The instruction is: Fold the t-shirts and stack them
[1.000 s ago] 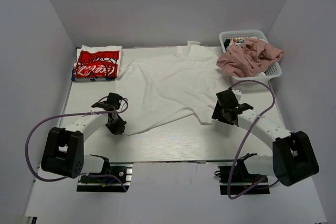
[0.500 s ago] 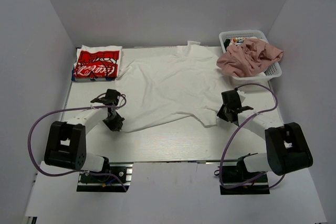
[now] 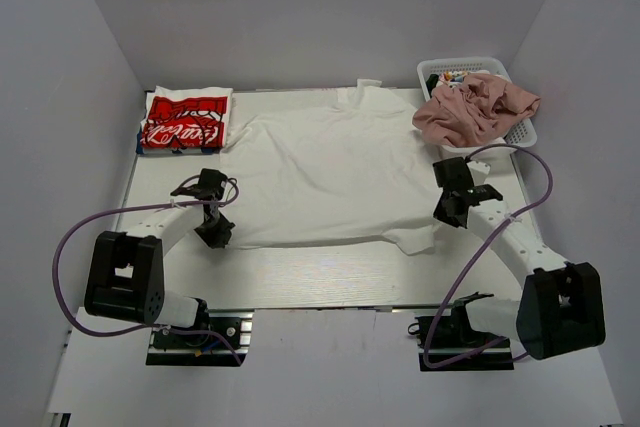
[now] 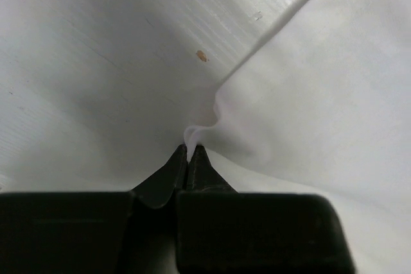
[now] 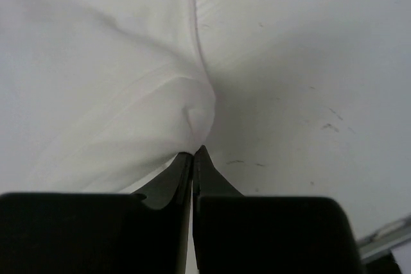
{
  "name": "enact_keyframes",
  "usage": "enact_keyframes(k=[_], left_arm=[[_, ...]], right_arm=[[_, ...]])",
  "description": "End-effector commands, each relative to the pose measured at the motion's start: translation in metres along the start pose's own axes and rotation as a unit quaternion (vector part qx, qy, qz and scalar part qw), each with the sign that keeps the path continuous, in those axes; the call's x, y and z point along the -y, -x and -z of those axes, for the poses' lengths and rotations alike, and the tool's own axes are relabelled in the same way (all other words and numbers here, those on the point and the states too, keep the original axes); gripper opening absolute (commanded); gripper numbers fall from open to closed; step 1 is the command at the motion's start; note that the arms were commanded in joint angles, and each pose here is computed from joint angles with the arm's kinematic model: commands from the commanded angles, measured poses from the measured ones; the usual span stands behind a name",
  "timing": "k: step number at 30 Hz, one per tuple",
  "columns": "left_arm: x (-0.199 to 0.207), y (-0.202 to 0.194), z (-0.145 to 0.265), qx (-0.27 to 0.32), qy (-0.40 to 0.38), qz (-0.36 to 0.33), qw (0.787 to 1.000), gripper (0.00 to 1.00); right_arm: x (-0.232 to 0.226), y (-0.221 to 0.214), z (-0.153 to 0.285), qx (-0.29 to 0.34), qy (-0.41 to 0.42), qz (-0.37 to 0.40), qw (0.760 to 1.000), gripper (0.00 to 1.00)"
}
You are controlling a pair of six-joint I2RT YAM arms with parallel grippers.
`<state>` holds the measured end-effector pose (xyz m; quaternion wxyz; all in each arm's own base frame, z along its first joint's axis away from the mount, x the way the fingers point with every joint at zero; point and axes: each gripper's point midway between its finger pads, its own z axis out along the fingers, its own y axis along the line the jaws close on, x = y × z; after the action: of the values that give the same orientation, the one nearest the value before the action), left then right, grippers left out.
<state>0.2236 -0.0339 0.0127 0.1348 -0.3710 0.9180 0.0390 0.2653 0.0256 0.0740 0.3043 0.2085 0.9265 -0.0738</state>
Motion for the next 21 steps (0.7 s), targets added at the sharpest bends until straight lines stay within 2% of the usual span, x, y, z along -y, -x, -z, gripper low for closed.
enact_keyframes(k=[1,8,10,11,13,17,19,20,21], left_arm=[[0.002,0.012,-0.001,0.022,0.0,-0.001,1.0,0.0],[0.003,0.018,-0.002,0.029,0.001,0.005,1.0,0.0],[0.006,0.018,-0.002,0.027,-0.007,0.0,1.0,0.0],[0.009,0.017,-0.002,0.025,-0.015,-0.004,1.0,0.0],[0.009,0.017,-0.002,0.025,-0.015,-0.004,1.0,0.0],[0.01,0.017,0.001,0.028,-0.027,-0.011,0.999,0.0],[0.013,0.014,0.003,0.027,-0.036,-0.016,0.999,0.0],[0.014,0.016,0.005,0.032,-0.041,-0.014,0.999,0.0],[0.015,0.014,0.006,0.028,-0.044,-0.015,0.999,0.0]], right_arm=[[0.049,-0.001,0.013,-0.022,-0.1,0.04,0.994,0.0],[0.061,0.039,0.032,0.003,-0.146,0.056,0.988,0.02],[0.051,0.039,0.033,-0.012,-0.122,0.059,0.991,0.14],[0.046,0.038,0.028,-0.021,-0.114,0.068,0.991,0.26],[0.041,0.029,0.025,-0.041,-0.101,0.066,0.992,0.34],[0.044,0.004,0.025,-0.068,-0.089,0.061,0.992,0.58],[0.03,-0.009,0.032,-0.089,-0.039,0.046,0.994,0.58],[0.021,-0.008,0.038,-0.077,0.006,0.054,0.996,0.58],[-0.008,-0.022,0.042,-0.106,0.095,0.049,0.989,0.58]])
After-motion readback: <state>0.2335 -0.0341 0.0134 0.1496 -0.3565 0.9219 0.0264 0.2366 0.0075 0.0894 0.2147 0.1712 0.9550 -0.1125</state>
